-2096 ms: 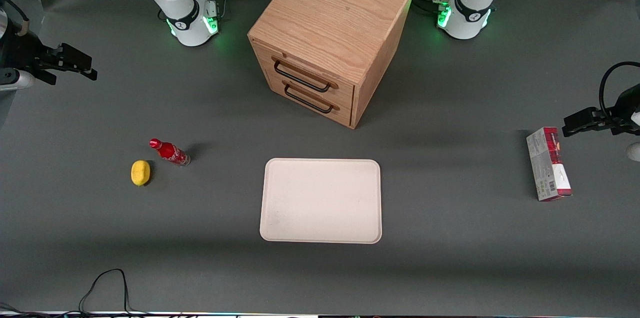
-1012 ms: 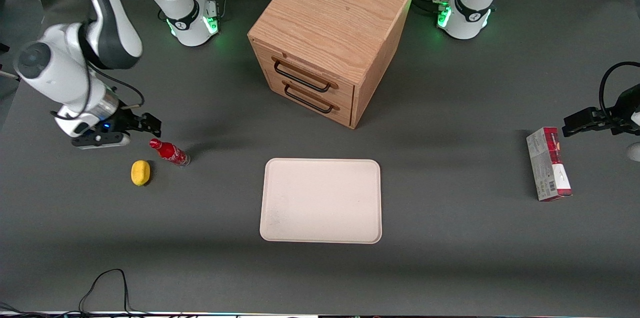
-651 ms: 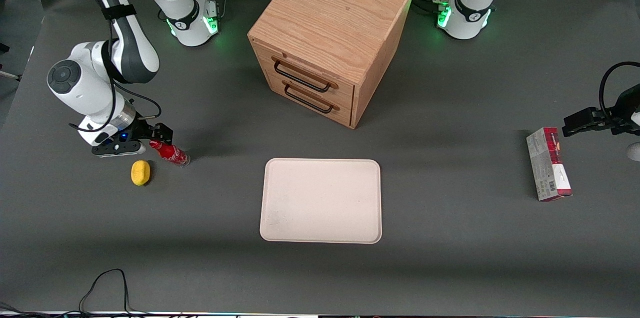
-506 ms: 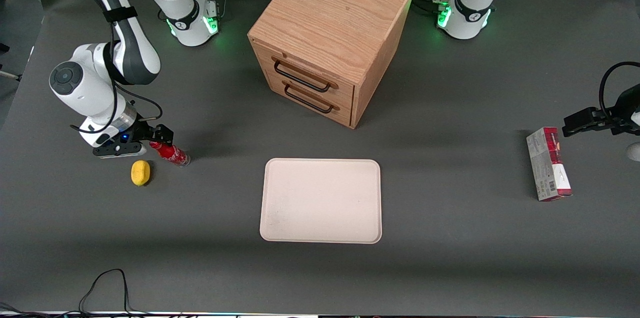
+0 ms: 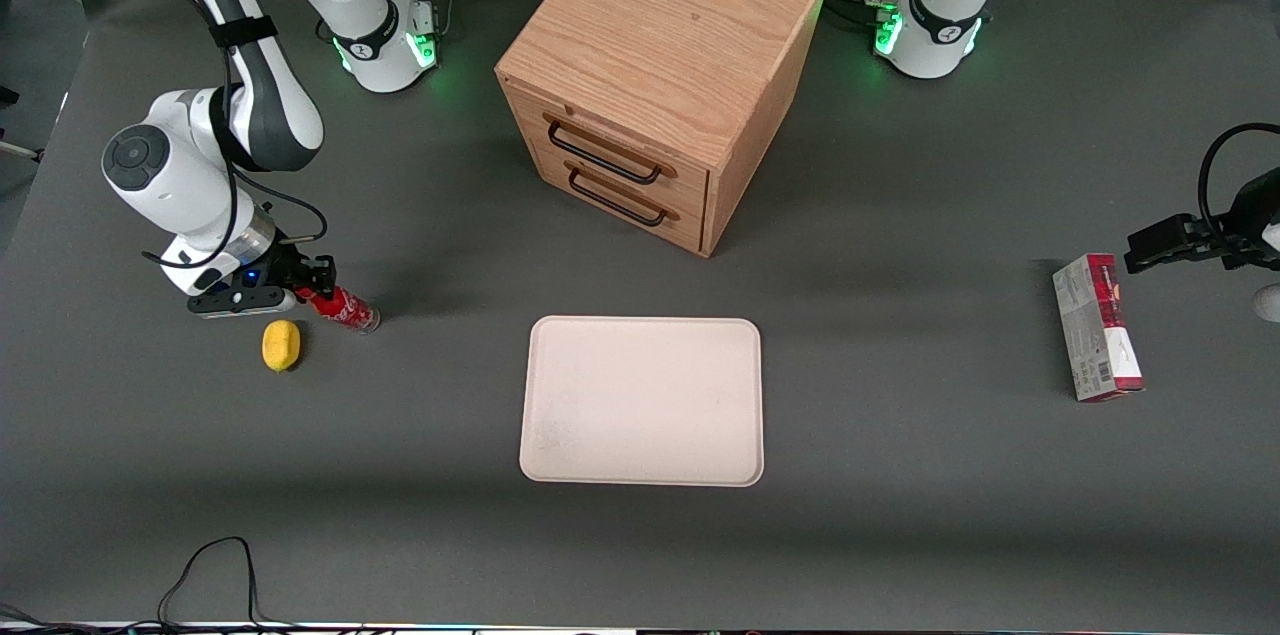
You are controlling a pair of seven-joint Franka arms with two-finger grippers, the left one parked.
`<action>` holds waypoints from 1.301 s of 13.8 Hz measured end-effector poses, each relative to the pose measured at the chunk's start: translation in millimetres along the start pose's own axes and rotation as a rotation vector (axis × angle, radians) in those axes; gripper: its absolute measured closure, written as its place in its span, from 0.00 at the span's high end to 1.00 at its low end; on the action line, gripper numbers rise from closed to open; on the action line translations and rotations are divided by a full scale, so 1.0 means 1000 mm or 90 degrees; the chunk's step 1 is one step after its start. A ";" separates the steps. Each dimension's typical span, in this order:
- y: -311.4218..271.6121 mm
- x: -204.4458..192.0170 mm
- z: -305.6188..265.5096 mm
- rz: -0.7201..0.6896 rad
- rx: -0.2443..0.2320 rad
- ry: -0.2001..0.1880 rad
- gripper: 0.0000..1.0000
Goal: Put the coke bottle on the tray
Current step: 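Lift the red bottle off the table with the right gripper, then carry the bottle over the cream tray and lower it upright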
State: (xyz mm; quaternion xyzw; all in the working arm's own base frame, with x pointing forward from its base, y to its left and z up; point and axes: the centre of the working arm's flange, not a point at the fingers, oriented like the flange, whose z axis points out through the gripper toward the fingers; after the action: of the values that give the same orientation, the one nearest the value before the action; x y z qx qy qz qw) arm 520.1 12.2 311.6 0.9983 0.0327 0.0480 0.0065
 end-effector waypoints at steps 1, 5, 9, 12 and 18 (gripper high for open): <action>0.000 0.000 0.000 0.000 0.000 0.001 0.34; -0.010 0.034 -0.050 -0.013 0.004 -0.045 0.34; -0.043 0.085 -0.183 -0.041 0.008 -0.061 0.34; -0.075 0.110 -0.248 -0.069 0.009 -0.074 0.34; -0.153 0.174 -0.251 -0.081 0.040 -0.060 0.34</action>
State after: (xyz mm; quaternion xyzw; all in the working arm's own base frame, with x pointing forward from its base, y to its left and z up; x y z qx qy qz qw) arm 659.0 178.6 575.1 0.9950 0.0975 -0.0003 -0.0199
